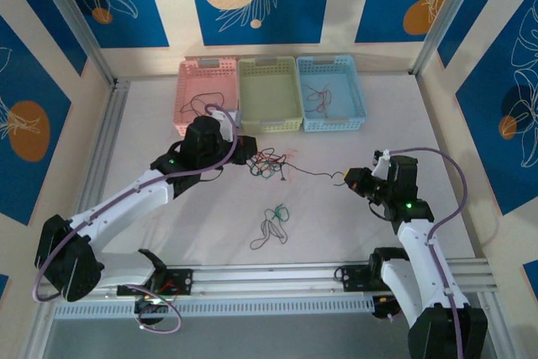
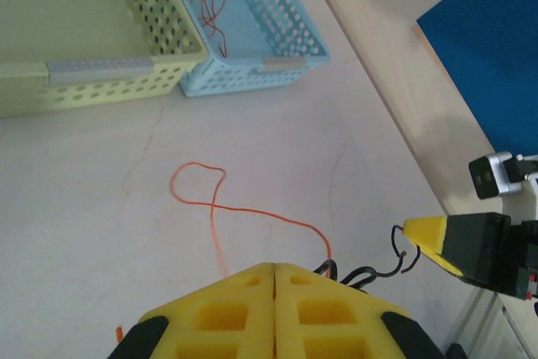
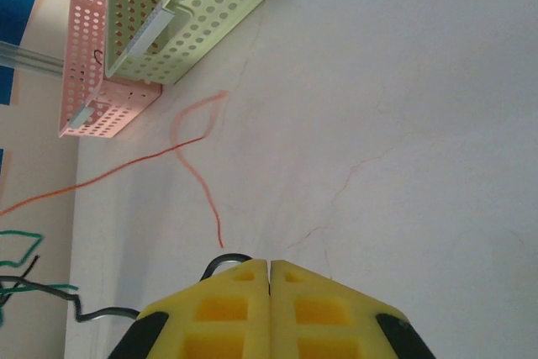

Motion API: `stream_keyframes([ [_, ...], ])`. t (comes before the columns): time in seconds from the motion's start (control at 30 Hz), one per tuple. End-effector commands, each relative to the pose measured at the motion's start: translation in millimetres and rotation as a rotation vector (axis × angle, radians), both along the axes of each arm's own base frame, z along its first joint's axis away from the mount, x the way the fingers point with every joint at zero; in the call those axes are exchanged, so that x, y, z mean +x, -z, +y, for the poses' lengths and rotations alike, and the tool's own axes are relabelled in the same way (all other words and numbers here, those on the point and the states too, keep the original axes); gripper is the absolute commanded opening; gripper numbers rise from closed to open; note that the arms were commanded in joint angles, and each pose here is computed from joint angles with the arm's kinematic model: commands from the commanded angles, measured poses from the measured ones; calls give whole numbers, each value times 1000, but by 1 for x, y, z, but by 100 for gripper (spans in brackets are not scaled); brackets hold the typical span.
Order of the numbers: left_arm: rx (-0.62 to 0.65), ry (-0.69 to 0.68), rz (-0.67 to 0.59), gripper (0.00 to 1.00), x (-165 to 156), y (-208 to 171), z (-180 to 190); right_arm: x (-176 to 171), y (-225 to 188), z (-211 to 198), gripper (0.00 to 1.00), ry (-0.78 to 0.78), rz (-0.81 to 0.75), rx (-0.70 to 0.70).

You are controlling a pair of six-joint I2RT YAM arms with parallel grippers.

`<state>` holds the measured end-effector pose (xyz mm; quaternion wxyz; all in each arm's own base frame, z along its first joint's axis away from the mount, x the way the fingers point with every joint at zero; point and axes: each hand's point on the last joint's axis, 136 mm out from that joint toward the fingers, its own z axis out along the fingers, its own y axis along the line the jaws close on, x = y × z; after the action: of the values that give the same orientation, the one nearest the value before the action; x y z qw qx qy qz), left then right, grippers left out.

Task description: Untangle the cables

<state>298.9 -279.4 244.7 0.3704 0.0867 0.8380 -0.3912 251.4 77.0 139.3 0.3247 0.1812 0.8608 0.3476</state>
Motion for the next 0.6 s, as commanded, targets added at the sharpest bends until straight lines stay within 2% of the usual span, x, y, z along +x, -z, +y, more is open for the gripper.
stream_keyframes([
  [0.0, -49, 24, -33, 0, 3, -7, 2, -4, 8, -6, 10, 26, 27, -3],
  [0.07, -57, 53, -11, 0, 1, 3, -3, -7, 3, 8, 21, -38, 14, 47],
  [0.17, -37, 74, 30, 0, 2, 24, -8, -14, 3, 22, 45, -102, 37, 66],
  [0.23, -11, 86, 59, 0, 1, 38, -9, -18, 6, 29, 53, -127, 65, 59],
  [0.37, 26, 103, 81, 0, -2, 53, -8, -22, 4, 46, 58, -203, 49, 37],
  [0.57, 57, 149, 69, 0, -7, 51, -10, -13, -16, 75, 58, -287, 78, 75],
])
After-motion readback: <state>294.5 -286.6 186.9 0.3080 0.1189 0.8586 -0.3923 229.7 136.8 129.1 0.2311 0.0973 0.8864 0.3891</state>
